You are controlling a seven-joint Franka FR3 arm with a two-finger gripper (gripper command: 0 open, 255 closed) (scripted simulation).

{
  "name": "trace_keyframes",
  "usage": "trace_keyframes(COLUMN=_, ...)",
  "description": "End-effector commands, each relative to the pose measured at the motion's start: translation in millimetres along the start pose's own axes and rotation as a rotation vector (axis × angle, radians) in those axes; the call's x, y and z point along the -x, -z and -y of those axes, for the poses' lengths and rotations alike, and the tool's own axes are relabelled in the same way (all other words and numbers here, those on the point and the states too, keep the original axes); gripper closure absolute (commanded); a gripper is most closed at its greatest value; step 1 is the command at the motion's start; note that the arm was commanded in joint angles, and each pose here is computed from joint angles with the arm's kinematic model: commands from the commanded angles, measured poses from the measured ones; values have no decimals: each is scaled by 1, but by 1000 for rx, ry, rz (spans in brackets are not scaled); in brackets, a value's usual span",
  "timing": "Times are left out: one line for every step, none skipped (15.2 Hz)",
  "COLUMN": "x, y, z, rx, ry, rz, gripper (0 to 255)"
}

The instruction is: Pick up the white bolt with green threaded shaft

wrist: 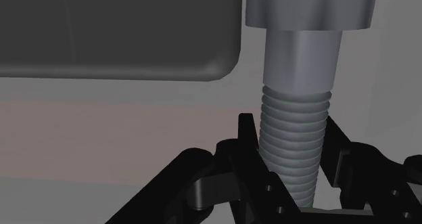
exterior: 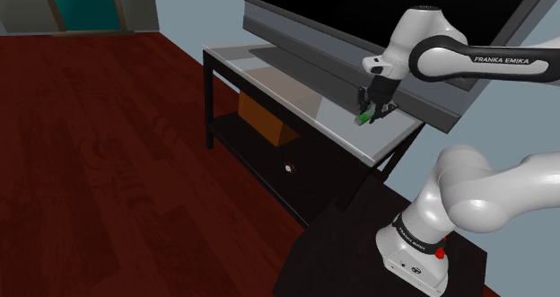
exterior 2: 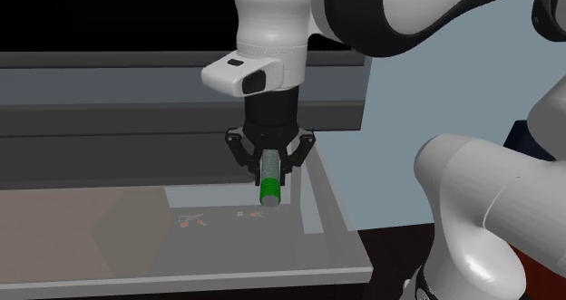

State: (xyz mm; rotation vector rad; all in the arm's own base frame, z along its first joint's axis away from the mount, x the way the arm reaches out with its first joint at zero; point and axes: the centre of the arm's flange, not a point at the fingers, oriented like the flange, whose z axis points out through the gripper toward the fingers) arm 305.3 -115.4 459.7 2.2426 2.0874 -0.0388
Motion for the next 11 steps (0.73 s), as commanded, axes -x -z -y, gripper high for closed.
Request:
trace_keyframes(x=0, y=11, z=-1, rx=0, ry=0, rz=0, gripper=255)
trace_keyframes(x=0, y=16, z=-1, rx=0, ry=0, rz=0, gripper=255)
trace_keyframes(x=0, y=21, z=-1, rx=0, ry=0, rz=0, gripper=255)
trace_keyframes(x=1, y=27, z=-1, rx=0, ry=0, rz=0, gripper=255)
trace_keyframes(x=1, y=32, z=-1, rx=0, ry=0, rz=0, gripper=255)
trace_keyframes(x=2, y=37, z=-2, rx=0, ry=0, rz=0, gripper=255)
trace_keyframes(x=2, y=42, z=-2, rx=0, ry=0, rz=0, gripper=255)
trace_keyframes(x=2, y=48, z=-2, rx=0, ry=0, rz=0, gripper=255)
trace_keyframes(x=3, y=53, z=-2, rx=0, ry=0, rz=0, gripper=255)
trace_keyframes(x=3, y=54, z=-2, rx=0, ry=0, rz=0, gripper=255)
trace_keyframes(x=3, y=54, z=-2, rx=0, ry=0, rz=0, gripper=255)
